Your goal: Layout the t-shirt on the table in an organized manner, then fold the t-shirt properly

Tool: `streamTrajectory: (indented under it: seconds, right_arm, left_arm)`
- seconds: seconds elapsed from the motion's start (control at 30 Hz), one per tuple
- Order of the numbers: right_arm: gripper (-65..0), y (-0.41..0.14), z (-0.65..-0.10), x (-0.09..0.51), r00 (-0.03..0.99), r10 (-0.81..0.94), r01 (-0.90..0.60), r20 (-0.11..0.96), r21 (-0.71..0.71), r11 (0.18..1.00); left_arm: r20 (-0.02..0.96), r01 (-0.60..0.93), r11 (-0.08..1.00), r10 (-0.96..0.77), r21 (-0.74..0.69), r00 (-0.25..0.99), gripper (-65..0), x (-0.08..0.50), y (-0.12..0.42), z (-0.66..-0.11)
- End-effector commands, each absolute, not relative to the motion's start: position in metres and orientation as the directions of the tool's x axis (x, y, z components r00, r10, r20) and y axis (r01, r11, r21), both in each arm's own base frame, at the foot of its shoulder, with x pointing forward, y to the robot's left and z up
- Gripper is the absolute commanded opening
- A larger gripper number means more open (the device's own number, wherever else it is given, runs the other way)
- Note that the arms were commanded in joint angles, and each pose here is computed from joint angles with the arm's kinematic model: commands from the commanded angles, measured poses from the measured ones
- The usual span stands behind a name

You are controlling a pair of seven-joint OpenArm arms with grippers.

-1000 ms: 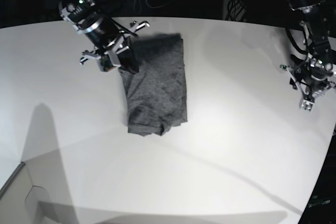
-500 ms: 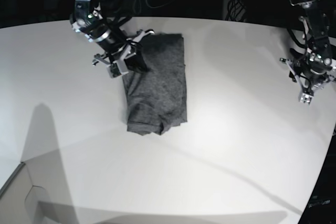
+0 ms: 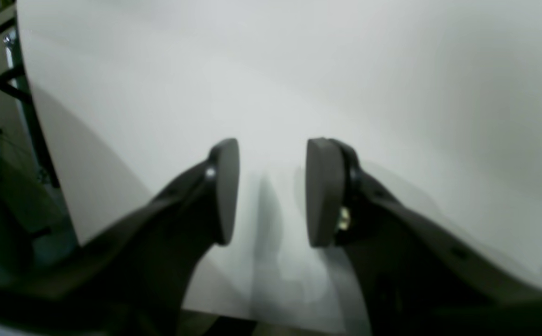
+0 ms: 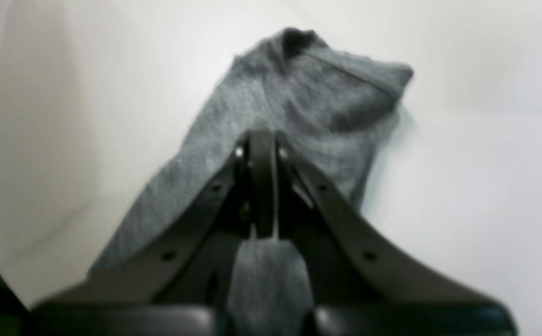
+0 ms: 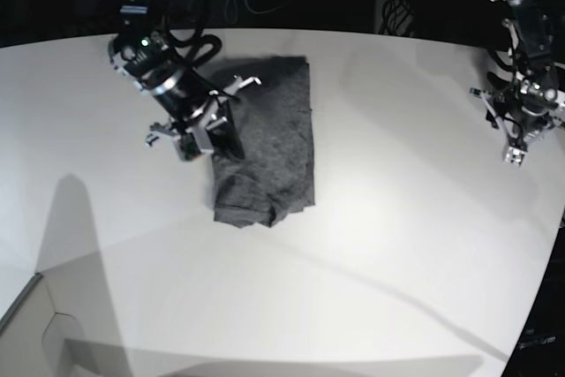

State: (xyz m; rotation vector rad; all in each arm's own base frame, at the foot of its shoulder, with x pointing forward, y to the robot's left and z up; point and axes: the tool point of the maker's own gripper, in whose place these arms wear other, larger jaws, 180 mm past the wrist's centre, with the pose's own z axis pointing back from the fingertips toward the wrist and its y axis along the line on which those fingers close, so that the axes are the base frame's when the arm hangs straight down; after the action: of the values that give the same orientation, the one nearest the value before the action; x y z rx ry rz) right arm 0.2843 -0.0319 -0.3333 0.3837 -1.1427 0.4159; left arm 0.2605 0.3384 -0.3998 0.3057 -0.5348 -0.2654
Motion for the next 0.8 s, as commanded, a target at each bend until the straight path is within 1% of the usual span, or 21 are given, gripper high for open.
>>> streamTrajectory:
  seconds: [0.0, 0.17, 0.23, 0.27, 0.37, 0.4, 0.43, 0.5, 0.63, 0.77]
  right_arm:
    - [-65.0, -0.023, -0.315, 0.294, 0.294, 0.083, -0.521, 0.952, 0.086, 0.849]
    - [-65.0, -0.023, -0.31, 0.297, 0.279, 0.086, -0.521, 0.957, 0.075, 0.85]
    - [-65.0, -0.037, -0.315, 0.291, 0.31, 0.07, -0.448, 0.948, 0.08, 0.89]
    - [-65.0, -0.046, -0.318, 0.287, 0.325, 0.067, -0.411, 0.943, 0.077, 0.909]
    - [-65.0, -0.079, -0.328, 0.266, 0.378, 0.047, -0.283, 0.925, 0.067, 0.957]
    - [-65.0, -0.086, -0.331, 0.258, 0.394, 0.047, -0.259, 0.918, 0.062, 0.964]
    - [-65.0, -0.095, -0.333, 0.249, 0.41, 0.051, -0.239, 0.911, 0.054, 0.969]
    - [-65.0, -0.116, -0.336, 0.233, 0.438, 0.046, -0.181, 0.898, 0.038, 0.983]
    - [-65.0, -0.157, -0.339, 0.206, 0.463, -0.07, -0.036, 0.884, 0.098, 0.995]
    - [-65.0, -0.206, -0.341, 0.168, 0.461, -0.211, 0.131, 0.862, 0.169, 0.977]
  left_arm:
    - [0.475, 0.143, 0.909, -0.332, 0.391, 0.815, -41.9, 0.262, 0.35, -0.384]
    - [0.488, 0.073, 0.909, -0.286, 0.411, 0.825, -42.1, 0.23, 0.361, -0.374]
    - [0.467, 0.105, 0.903, -0.311, 0.416, 0.828, -42.6, 0.215, 0.359, -0.371]
    - [0.451, 0.132, 0.901, -0.328, 0.413, 0.83, -44.3, 0.206, 0.357, -0.372]
    - [0.462, 0.054, 0.907, -0.264, 0.419, 0.847, -56.4, 0.18, 0.363, -0.366]
    - [0.463, 0.024, 0.909, -0.234, 0.415, 0.855, -61.5, 0.17, 0.365, -0.366]
    - [0.461, -0.005, 0.91, -0.205, 0.415, 0.863, -65.0, 0.159, 0.368, -0.366]
    - [0.448, -0.039, 0.913, -0.162, 0.406, 0.879, -64.1, 0.139, 0.369, -0.371]
    - [0.393, -0.036, 0.926, -0.124, 0.376, 0.911, -65.0, 0.106, 0.359, -0.389]
    - [0.338, -0.035, 0.939, -0.088, 0.341, 0.937, -64.9, 0.075, 0.347, -0.404]
